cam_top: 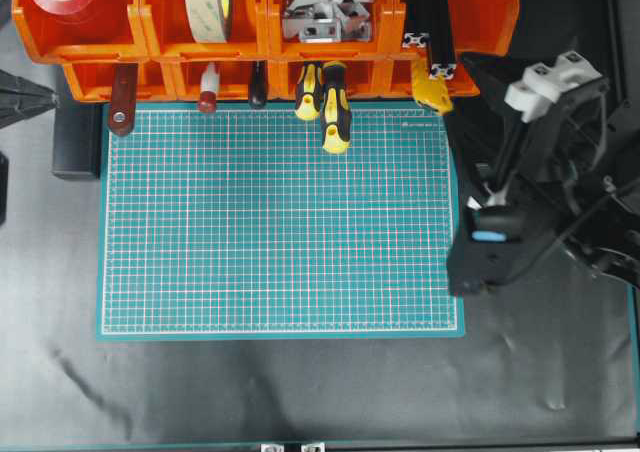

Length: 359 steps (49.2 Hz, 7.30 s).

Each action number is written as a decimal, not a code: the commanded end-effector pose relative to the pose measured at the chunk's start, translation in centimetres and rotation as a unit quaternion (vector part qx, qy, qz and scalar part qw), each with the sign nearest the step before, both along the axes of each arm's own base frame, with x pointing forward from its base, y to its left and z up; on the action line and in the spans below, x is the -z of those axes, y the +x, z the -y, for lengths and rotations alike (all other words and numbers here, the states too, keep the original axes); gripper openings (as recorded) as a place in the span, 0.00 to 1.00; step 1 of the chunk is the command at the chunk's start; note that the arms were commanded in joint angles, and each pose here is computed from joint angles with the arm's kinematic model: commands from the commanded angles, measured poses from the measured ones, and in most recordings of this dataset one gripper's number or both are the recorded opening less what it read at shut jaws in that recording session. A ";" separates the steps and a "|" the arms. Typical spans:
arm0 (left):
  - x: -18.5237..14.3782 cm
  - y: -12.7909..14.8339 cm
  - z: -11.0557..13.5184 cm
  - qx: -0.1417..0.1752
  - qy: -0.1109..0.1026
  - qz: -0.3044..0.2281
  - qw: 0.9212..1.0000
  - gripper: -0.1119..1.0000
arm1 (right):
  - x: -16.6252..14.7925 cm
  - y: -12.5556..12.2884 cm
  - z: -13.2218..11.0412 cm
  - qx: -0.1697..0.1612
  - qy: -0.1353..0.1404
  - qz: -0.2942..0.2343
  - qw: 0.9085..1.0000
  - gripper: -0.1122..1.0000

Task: Pick frame from container rack with right arm.

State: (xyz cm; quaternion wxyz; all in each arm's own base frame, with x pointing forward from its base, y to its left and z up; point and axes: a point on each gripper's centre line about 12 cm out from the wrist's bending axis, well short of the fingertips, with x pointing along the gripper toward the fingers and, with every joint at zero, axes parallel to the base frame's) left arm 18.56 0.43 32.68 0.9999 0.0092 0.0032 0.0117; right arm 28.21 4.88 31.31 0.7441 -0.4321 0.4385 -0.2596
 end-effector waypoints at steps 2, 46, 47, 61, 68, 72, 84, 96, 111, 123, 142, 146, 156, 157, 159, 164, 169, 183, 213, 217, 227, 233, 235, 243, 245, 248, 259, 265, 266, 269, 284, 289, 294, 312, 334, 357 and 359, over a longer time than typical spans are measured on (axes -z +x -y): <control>-0.8 0.1 0.0 -0.001 0.000 0.008 1.000 0.10 | -0.6 0.5 0.8 0.004 -0.016 0.016 1.000 0.84; -0.7 -0.1 0.0 0.000 0.000 0.011 1.000 0.10 | 1.6 1.2 2.4 0.009 -0.012 0.002 1.000 0.39; -0.8 -0.1 0.0 -0.001 0.000 0.012 1.000 0.10 | 1.6 1.2 2.4 0.009 -0.012 0.002 1.000 0.35; -0.9 -0.2 0.0 0.000 0.000 0.014 1.000 0.10 | -0.2 0.6 1.5 0.026 -0.033 0.013 0.999 0.34; -0.8 -0.2 0.0 0.000 0.000 0.014 1.000 0.10 | -2.7 0.1 0.1 0.032 -0.065 0.034 0.997 0.33; -0.8 -0.2 0.0 -0.001 0.000 0.013 1.000 0.10 | -4.3 -0.3 -0.8 0.033 -0.088 0.048 0.994 0.33; -0.8 -0.2 0.0 -0.001 0.000 0.014 1.000 0.10 | -7.9 -0.7 -5.3 0.002 -0.125 0.055 0.991 0.33; -1.0 -0.4 0.0 -0.001 -0.006 0.019 1.000 0.10 | -7.2 1.3 -11.5 -0.071 -0.129 0.026 0.989 0.33; -2.6 -1.5 0.0 0.001 -0.015 0.053 0.998 0.10 | -0.2 3.0 -17.8 -0.153 -0.091 -0.065 0.982 0.33; -2.5 -1.0 0.5 0.014 -0.031 0.047 0.998 0.10 | 5.6 3.7 -17.8 -0.200 -0.072 -0.126 0.969 0.33; -2.9 -1.4 0.6 0.017 -0.031 0.055 0.998 0.10 | 10.5 7.0 -14.0 -0.271 -0.027 -0.148 0.951 0.33; -2.8 -1.4 0.6 0.018 -0.030 0.054 0.998 0.10 | 11.4 7.9 -12.8 -0.278 -0.018 -0.151 0.949 0.33; -2.6 -1.2 0.5 0.016 -0.030 0.049 0.998 0.10 | 12.3 10.4 -9.6 -0.280 -0.003 -0.142 0.950 0.33; -2.6 -1.1 0.5 0.016 -0.032 0.049 0.998 0.10 | 12.4 10.6 -9.2 -0.278 -0.002 -0.143 0.950 0.33; -2.5 -1.1 0.5 0.016 -0.031 0.047 0.998 0.10 | 12.5 10.9 -8.6 -0.276 0.000 -0.144 0.950 0.33; -2.5 -1.1 0.6 0.018 -0.031 0.047 0.998 0.10 | 13.1 11.3 -7.4 -0.271 0.006 -0.147 0.951 0.33; -2.6 -1.2 0.6 0.018 -0.031 0.049 0.998 0.10 | 13.4 11.6 -7.2 -0.276 0.011 -0.148 0.950 0.33; -2.6 -1.2 0.6 0.017 -0.026 0.050 0.998 0.10 | 15.2 11.6 -7.8 -0.292 0.028 -0.161 0.943 0.33; -2.6 -1.3 0.6 0.019 -0.027 0.050 0.998 0.10 | 17.1 11.2 -8.8 -0.287 0.109 -0.166 0.937 0.48; -2.6 -1.2 0.6 0.018 -0.026 0.049 0.998 0.10 | 17.6 11.0 -9.2 -0.281 0.135 -0.166 0.935 0.65; -2.4 -1.2 0.6 0.017 -0.030 0.046 0.998 0.10 | 18.3 10.6 -9.4 -0.264 0.169 -0.170 0.934 0.85; -2.3 -1.3 0.6 0.018 -0.032 0.042 0.998 0.10 | 18.4 10.5 -9.6 -0.257 0.183 -0.169 0.934 0.85; -2.3 -1.3 0.6 0.018 -0.031 0.041 0.999 0.10 | 18.4 10.5 -9.7 -0.253 0.192 -0.168 0.933 0.85; -2.3 -1.4 0.6 0.017 -0.031 0.038 0.999 0.10 | 18.7 10.1 -10.4 -0.243 0.246 -0.160 0.925 0.85; -2.2 -1.4 0.6 0.017 -0.031 0.036 0.999 0.10 | 18.8 10.0 -10.6 -0.238 0.259 -0.158 0.923 0.85; -2.2 -1.4 0.6 0.017 -0.031 0.033 0.999 0.10 | 18.6 9.9 -10.7 -0.227 0.277 -0.151 0.921 0.85; -2.1 -1.8 0.6 0.016 -0.031 0.024 0.999 0.10 | 14.6 9.6 -8.7 -0.144 0.367 -0.057 0.917 0.85; -2.2 -1.9 0.6 0.016 -0.031 0.026 0.999 0.10 | 11.2 8.8 -7.2 -0.118 0.414 0.017 0.902 0.85; -2.2 -1.9 0.6 0.016 -0.031 0.026 0.999 0.10 | 10.7 8.5 -6.9 -0.117 0.422 0.028 0.899 0.85; -2.3 -1.9 0.6 0.016 -0.032 0.029 0.999 0.10 | 9.1 7.7 -6.2 -0.118 0.442 0.062 0.887 0.85; -2.3 -1.9 0.6 0.017 -0.033 0.032 0.999 0.10 | 4.0 2.4 -3.2 -0.137 0.508 0.181 0.831 0.85; -2.7 -2.0 0.6 0.018 -0.033 0.045 0.998 0.10 | 3.1 0.9 -2.3 -0.149 0.521 0.214 0.813 0.85; -2.7 -2.0 0.6 0.018 -0.032 0.047 0.998 0.10 | 2.1 -0.5 -1.4 -0.161 0.526 0.241 0.799 0.85; -2.7 -1.9 0.6 0.018 -0.032 0.045 0.998 0.10 | 0.1 -5.7 1.5 -0.157 0.518 0.304 0.784 0.85; -2.4 -2.3 0.5 0.014 -0.032 0.025 0.999 0.10 | 0.8 -10.7 3.6 -0.125 0.523 0.344 0.770 0.85; -2.1 -3.2 0.3 0.009 -0.032 0.024 0.999 0.10 | 1.8 -11.3 4.0 -0.112 0.525 0.350 0.768 0.85; -2.1 -3.2 0.4 0.009 -0.032 0.024 0.999 0.10 | 1.8 -11.3 4.1 -0.113 0.525 0.351 0.767 0.85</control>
